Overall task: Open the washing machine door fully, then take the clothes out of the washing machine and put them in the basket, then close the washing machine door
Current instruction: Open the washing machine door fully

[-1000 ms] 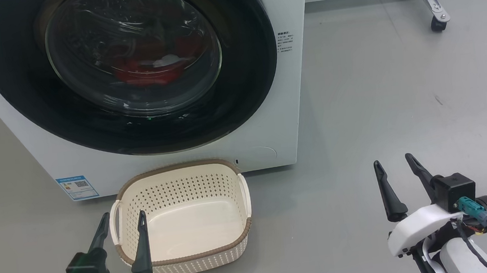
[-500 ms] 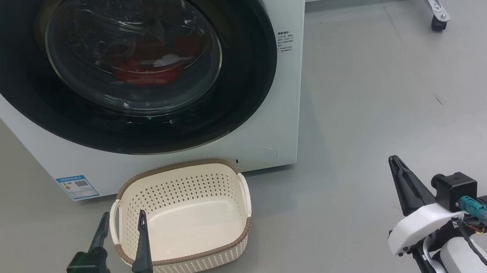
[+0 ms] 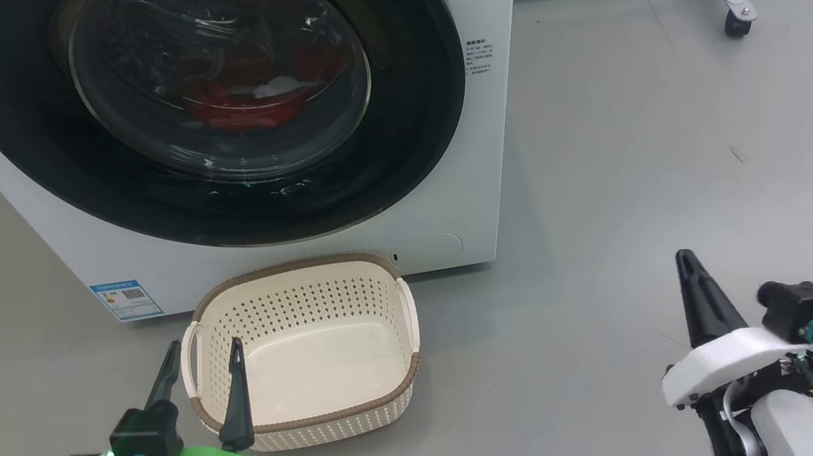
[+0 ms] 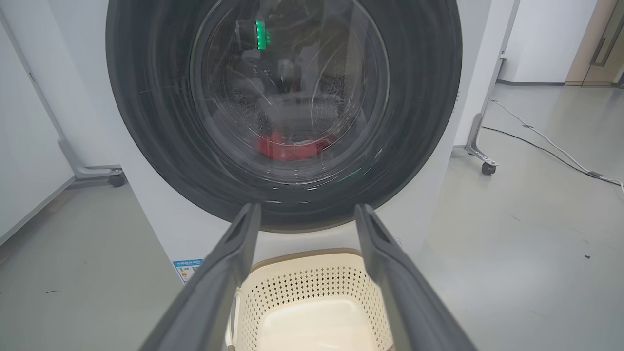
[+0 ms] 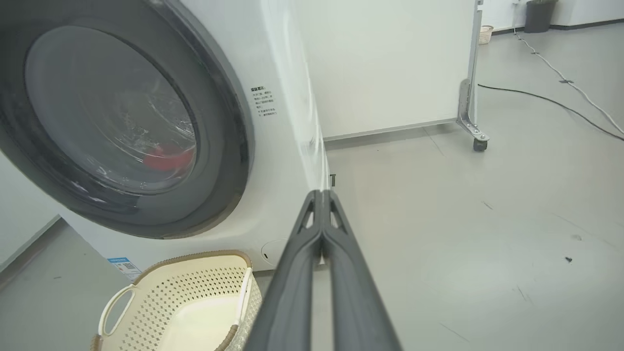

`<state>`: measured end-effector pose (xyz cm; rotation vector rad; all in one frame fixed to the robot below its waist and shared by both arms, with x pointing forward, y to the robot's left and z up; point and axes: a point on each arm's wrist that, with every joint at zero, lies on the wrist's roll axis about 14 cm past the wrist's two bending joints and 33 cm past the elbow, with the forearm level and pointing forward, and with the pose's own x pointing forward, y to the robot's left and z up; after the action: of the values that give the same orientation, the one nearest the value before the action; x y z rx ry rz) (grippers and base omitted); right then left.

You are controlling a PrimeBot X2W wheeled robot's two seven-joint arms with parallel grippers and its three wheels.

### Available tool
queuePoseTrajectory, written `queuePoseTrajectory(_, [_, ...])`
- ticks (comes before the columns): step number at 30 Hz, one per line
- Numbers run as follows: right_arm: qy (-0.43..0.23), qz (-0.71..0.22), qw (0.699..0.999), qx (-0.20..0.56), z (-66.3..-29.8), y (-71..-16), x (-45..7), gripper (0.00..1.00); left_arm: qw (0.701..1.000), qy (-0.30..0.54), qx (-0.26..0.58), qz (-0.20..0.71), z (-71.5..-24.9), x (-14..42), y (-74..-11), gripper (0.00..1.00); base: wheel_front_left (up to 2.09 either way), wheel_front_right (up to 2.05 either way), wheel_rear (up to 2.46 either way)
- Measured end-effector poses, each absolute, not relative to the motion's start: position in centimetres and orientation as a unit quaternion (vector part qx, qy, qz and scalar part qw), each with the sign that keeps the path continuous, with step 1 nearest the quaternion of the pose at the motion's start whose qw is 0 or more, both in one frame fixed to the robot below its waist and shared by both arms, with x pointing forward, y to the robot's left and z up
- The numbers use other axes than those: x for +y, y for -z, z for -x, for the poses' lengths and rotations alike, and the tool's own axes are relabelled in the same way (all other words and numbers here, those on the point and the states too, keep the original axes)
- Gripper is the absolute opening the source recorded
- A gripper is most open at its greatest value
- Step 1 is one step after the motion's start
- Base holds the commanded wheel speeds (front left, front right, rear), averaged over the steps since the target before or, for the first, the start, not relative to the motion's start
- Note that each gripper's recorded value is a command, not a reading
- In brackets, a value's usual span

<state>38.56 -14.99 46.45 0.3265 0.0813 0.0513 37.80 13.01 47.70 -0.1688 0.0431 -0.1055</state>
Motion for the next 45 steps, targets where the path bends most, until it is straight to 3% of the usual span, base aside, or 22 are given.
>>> queuePoseTrajectory(12, [0.018,-0.291,0.956,0.037,-41.1,-45.9,-16.9,0.0,0.995,0.05,0.016,0.086,-39.2,12.9,-47.9,1.0,0.0,0.0,0.0])
queuePoseTrajectory(22, [0.045,-0.421,0.906,0.022,-44.9,-46.5,-17.8,0.0,0.995,0.051,0.015,0.083,-40.5,12.8,-47.7,1.0,0.0,0.0,0.0])
queuePoseTrajectory(34, [0.025,-0.6,0.799,0.034,-50.8,-47.8,-16.3,0.0,0.995,0.051,0.01,0.084,-42.5,12.8,-47.5,1.0,0.0,0.0,0.0])
queuePoseTrajectory(45, [-0.043,-0.675,0.735,0.055,-56.0,-49.8,-13.3,0.0,0.995,0.048,0.013,0.086,-44.3,12.9,-46.8,1.0,0.0,0.0,0.0])
